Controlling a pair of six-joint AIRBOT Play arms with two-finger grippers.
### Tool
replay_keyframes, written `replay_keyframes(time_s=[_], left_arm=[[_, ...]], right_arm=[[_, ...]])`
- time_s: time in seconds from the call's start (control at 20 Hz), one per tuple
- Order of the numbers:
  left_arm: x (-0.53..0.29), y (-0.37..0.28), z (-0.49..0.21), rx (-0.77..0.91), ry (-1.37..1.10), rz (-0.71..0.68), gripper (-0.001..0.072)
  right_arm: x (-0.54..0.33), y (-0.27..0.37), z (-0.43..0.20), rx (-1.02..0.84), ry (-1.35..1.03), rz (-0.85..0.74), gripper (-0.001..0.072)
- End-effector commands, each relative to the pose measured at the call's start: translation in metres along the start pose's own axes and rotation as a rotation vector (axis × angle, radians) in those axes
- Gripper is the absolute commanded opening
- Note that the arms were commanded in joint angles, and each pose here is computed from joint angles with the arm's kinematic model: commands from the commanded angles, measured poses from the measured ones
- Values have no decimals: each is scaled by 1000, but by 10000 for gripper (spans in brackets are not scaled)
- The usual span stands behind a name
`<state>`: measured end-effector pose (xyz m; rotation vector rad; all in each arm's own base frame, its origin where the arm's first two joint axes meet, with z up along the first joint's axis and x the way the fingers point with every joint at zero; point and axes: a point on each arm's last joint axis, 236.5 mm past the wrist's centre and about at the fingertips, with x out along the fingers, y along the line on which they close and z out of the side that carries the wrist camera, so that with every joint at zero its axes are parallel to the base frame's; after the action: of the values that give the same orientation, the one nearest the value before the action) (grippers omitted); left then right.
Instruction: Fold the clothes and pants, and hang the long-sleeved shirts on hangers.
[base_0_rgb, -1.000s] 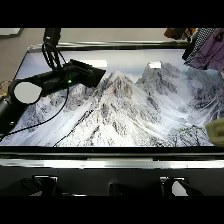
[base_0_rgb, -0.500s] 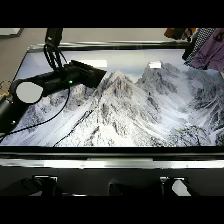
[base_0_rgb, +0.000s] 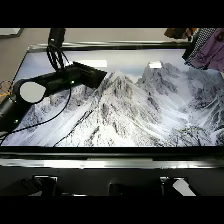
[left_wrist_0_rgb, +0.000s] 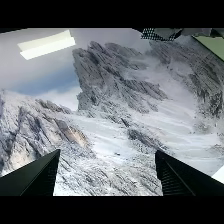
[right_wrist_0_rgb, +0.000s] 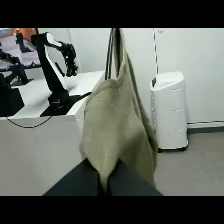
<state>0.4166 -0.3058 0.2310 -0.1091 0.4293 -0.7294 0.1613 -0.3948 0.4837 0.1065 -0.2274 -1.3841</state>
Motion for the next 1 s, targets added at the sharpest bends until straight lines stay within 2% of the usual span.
replay_keyframes(time_s=[0.0,0.1,0.15,0.2,0.25,0.35,0.45,0.6,0.7,0.8,0.9,0.95], left_arm=[[1,0,0,-14,1,0,682],[1,0,0,-14,1,0,682],[1,0,0,-14,1,0,682],[1,0,0,-14,1,0,682],[1,0,0,-15,1,0,682],[0,0,1,-37,-2,0,683],[-4,1,5,-68,-15,3,683],[-15,10,17,-135,-45,20,683],[-27,19,27,-175,-73,38,683],[-38,27,36,-175,-101,56,683],[-48,34,44,-177,-123,73,683],[-54,37,48,-177,-133,80,683]], right_arm=[[2,6,-13,24,54,35,20],[-4,8,-14,34,75,51,34],[-9,8,-12,46,82,60,169],[-15,7,-8,60,83,63,389],[-22,4,-1,67,73,62,519],[-42,-4,22,50,25,63,534],[-70,-19,56,19,-56,51,607],[-120,-36,108,41,-198,62,608],[-139,-27,125,138,-241,144,607],[-143,17,110,299,-144,340,588],[-155,96,77,356,36,656,524],[-169,135,62,353,111,830,522]])
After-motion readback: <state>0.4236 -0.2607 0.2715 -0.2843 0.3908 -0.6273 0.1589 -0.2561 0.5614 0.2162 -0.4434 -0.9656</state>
